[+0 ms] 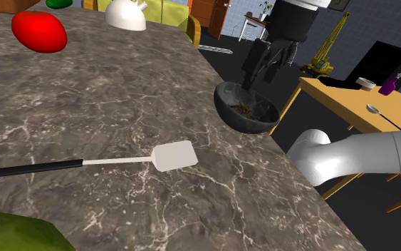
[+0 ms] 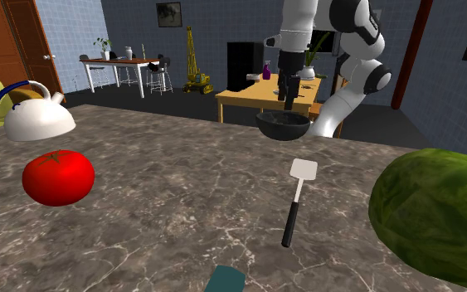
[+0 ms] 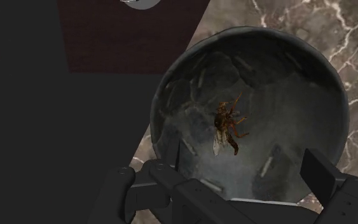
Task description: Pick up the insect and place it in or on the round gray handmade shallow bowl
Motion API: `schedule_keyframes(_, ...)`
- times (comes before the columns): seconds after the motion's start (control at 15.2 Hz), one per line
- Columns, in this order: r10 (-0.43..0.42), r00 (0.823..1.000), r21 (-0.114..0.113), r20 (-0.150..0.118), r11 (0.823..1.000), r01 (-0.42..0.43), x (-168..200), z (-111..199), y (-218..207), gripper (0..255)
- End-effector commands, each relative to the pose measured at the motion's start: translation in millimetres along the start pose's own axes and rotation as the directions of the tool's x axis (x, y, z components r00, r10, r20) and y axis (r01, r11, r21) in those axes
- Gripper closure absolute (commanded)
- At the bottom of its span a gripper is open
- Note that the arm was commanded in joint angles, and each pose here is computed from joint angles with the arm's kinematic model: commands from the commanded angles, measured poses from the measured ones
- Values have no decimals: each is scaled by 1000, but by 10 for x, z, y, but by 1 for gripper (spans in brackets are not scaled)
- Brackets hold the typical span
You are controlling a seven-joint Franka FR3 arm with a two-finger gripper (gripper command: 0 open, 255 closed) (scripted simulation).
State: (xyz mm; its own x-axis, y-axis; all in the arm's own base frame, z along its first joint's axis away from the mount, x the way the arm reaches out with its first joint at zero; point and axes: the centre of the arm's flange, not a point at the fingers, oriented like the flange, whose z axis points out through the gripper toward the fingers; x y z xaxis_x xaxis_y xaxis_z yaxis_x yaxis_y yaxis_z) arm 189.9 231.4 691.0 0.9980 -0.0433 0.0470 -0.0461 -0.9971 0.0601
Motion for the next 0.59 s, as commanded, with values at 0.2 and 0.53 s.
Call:
schedule_keyframes(0.2,0,1000,0,0,1000,0,2,-353,-3,0)
schedule_keyframes(0.53,0,1000,0,0,1000,0,2,-354,-3,0)
